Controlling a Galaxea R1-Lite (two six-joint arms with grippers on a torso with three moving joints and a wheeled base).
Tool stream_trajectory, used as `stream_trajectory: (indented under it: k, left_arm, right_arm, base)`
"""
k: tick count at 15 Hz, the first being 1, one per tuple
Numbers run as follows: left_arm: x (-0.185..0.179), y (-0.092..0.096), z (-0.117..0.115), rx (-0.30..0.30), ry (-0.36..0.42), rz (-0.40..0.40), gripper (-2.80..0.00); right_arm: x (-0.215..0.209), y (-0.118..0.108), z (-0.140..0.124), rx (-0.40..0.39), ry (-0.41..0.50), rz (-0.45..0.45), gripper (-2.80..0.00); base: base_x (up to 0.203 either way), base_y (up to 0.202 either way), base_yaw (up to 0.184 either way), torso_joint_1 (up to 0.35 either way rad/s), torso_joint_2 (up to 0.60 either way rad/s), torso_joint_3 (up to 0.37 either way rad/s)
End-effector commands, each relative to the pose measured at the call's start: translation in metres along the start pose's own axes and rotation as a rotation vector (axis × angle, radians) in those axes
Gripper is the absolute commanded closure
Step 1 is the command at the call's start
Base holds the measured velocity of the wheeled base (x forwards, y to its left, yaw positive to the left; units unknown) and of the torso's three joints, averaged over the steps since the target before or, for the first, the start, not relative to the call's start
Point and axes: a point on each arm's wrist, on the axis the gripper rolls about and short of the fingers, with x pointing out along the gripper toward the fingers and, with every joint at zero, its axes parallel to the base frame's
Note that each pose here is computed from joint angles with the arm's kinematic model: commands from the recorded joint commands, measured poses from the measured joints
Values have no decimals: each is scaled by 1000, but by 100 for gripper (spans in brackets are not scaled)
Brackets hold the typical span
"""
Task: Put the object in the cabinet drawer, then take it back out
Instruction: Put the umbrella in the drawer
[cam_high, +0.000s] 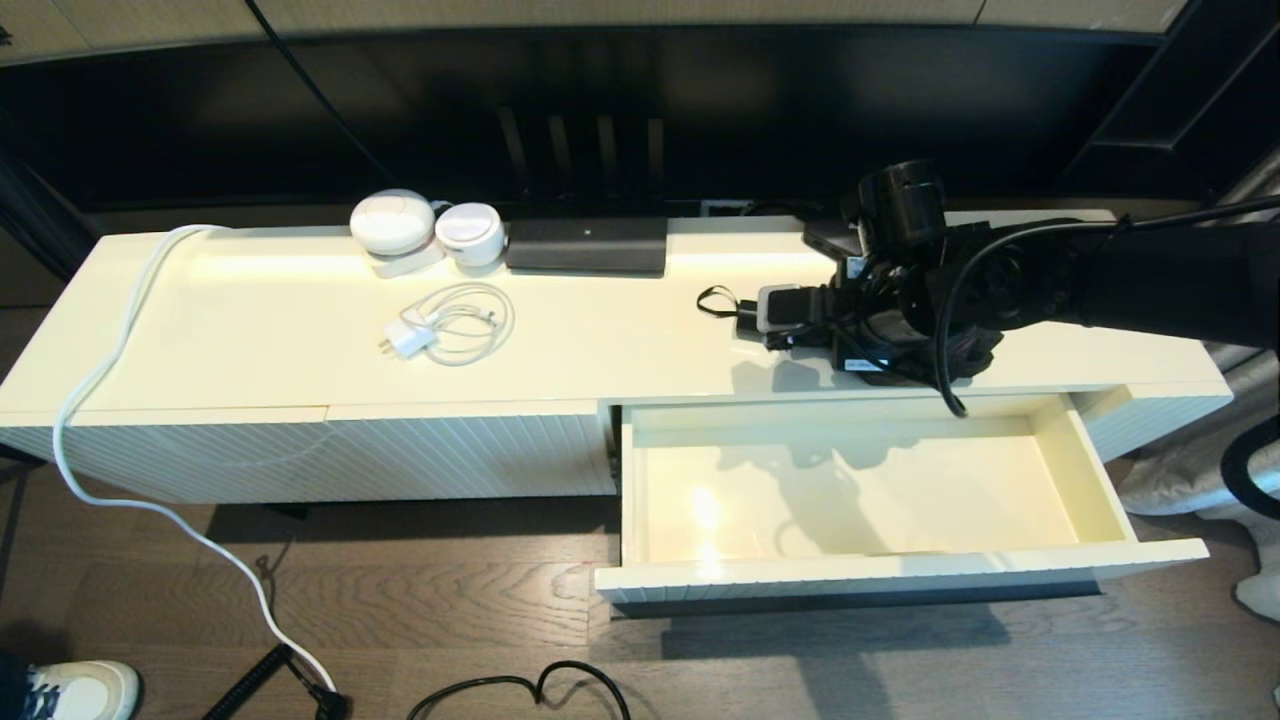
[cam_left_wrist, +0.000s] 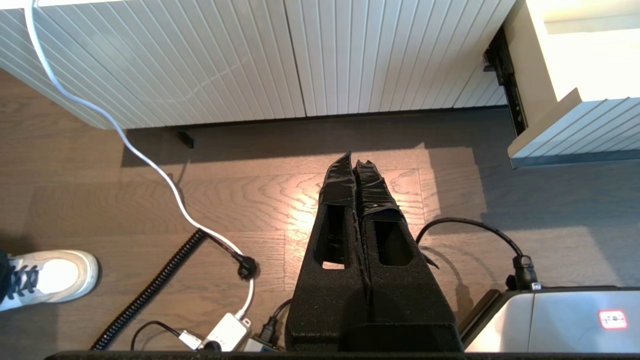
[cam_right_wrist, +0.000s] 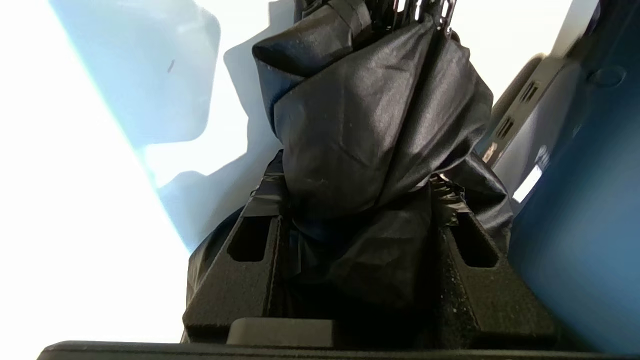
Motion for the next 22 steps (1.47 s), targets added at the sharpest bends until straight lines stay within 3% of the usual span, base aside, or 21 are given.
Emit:
stream_trajectory:
  k: [1, 6, 10, 14, 18, 22]
  left_arm:
    - [0, 0, 0, 0, -1, 1, 0]
    - [0, 0, 0, 0, -2, -1, 0]
    - [0, 0, 0, 0, -1, 1, 0]
    - [0, 0, 0, 0, -1, 1, 0]
    - [0, 0, 0, 0, -2, -1, 0]
    - [0, 0, 0, 0, -1, 1, 0]
  right_arm:
    - [-20, -10, -2, -1, -8, -23, 0]
    - [-66, -11, -9, -16, -14, -18, 0]
    - [-105, 10, -26, -65, 28, 64, 0]
    - [-135, 28, -39, -91, 50, 90, 0]
    - [-155, 38, -30, -136, 73, 76, 0]
    - [-154, 59, -16, -77, 56, 128, 0]
  base:
    - [0, 0, 0, 0, 0, 0]
    - [0, 0, 0, 0, 0, 0]
    - [0, 0, 0, 0, 0, 0]
    - [0, 0, 0, 0, 0, 0]
    - [0, 0, 0, 0, 0, 0]
    - [0, 0, 0, 0, 0, 0]
